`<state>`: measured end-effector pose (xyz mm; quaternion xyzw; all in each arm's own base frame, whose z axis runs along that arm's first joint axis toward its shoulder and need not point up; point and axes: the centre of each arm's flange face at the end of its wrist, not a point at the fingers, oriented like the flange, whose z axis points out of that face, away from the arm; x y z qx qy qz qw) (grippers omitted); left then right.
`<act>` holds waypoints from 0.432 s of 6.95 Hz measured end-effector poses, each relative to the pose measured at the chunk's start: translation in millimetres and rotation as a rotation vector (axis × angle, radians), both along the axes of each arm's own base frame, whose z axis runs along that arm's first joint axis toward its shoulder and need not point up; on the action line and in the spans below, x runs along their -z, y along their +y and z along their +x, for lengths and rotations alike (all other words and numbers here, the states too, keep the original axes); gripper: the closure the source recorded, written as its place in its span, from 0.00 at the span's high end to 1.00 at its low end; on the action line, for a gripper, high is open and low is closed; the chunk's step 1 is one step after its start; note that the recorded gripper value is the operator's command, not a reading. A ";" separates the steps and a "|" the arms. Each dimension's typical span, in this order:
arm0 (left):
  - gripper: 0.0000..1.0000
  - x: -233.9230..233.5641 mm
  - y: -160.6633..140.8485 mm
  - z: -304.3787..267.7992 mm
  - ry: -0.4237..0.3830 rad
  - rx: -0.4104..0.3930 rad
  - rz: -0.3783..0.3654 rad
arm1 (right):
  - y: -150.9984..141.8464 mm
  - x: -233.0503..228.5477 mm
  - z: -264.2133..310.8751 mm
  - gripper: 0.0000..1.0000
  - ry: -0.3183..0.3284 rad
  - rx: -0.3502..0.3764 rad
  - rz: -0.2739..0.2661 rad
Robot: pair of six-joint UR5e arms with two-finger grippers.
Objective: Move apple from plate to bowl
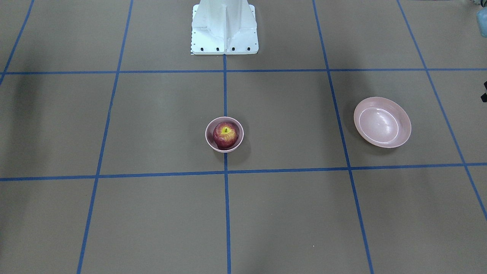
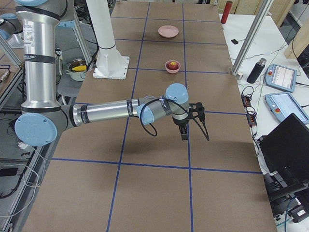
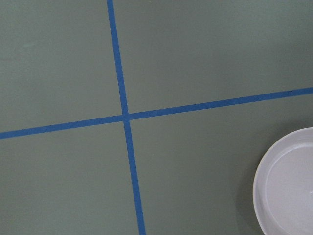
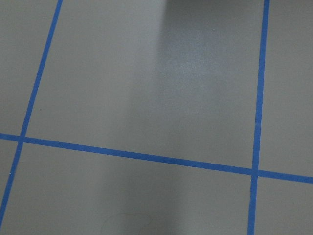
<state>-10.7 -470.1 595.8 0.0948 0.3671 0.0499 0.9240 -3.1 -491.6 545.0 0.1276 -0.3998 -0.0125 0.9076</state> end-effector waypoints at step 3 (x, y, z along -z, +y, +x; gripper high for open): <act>0.98 6.9 -1.5 3.0 0.016 -0.008 0.010 | 1.7 -3.9 2.0 1.00 0.027 -0.010 0.002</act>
